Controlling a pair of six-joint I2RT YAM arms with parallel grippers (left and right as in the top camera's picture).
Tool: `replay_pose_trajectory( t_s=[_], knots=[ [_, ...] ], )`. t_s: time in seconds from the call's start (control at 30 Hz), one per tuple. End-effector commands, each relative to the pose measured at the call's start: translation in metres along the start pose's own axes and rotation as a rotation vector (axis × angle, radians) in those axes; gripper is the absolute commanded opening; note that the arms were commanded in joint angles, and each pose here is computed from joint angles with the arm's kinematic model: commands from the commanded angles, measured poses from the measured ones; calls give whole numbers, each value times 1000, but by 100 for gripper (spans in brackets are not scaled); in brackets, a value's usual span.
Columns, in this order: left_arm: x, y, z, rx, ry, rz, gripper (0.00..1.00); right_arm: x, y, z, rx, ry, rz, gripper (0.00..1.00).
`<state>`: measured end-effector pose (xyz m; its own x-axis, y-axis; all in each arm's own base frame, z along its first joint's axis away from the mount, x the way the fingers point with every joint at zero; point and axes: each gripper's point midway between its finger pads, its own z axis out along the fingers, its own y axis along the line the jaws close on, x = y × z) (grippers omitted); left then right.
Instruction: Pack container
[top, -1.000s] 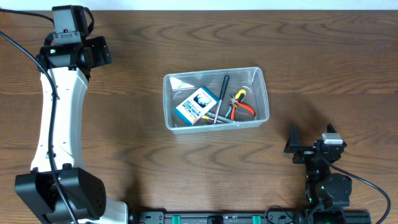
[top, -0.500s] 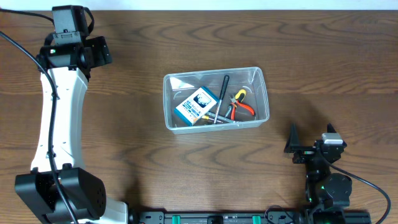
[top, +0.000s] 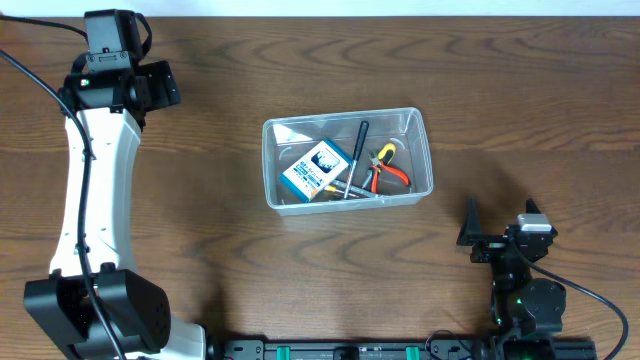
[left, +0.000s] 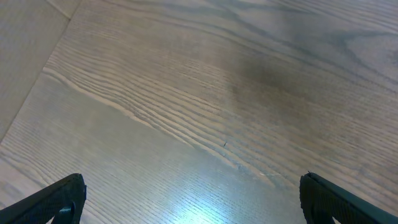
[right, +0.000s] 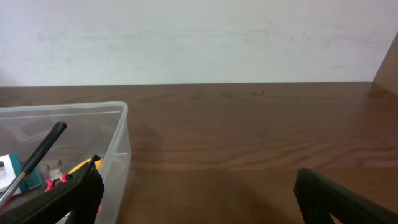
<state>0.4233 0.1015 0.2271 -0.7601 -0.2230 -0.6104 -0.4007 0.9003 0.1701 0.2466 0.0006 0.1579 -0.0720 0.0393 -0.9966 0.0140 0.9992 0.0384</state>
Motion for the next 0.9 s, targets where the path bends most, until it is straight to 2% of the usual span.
replay_pose_trajectory(
  t_s=[0.0, 0.1, 0.23, 0.33, 0.47, 0.67, 0.87],
  knots=[
    [-6, 2, -5, -1, -21, -19, 98, 0, -4, 0, 18, -4, 3, 99],
    [-16, -2, -6, 26, -63, -34, 98, 0, -4, 0, 18, -4, 3, 99],
    [-48, -4, -23, 64, -199, -76, 98, 0, -4, 0, 19, -4, 3, 99],
    [-70, 0, -61, 120, -322, -111, 98, 0, -4, 0, 19, -4, 3, 99],
    [-79, 20, -126, 146, -457, -178, 98, 0, -4, 0, 18, -4, 3, 99],
    [-58, 54, -224, 187, -653, -254, 98, 0, -4, 0, 19, -3, 3, 99],
    [-9, 78, -274, 205, -768, -285, 98, 0, -4, 0, 18, -4, 3, 99]
  ],
)
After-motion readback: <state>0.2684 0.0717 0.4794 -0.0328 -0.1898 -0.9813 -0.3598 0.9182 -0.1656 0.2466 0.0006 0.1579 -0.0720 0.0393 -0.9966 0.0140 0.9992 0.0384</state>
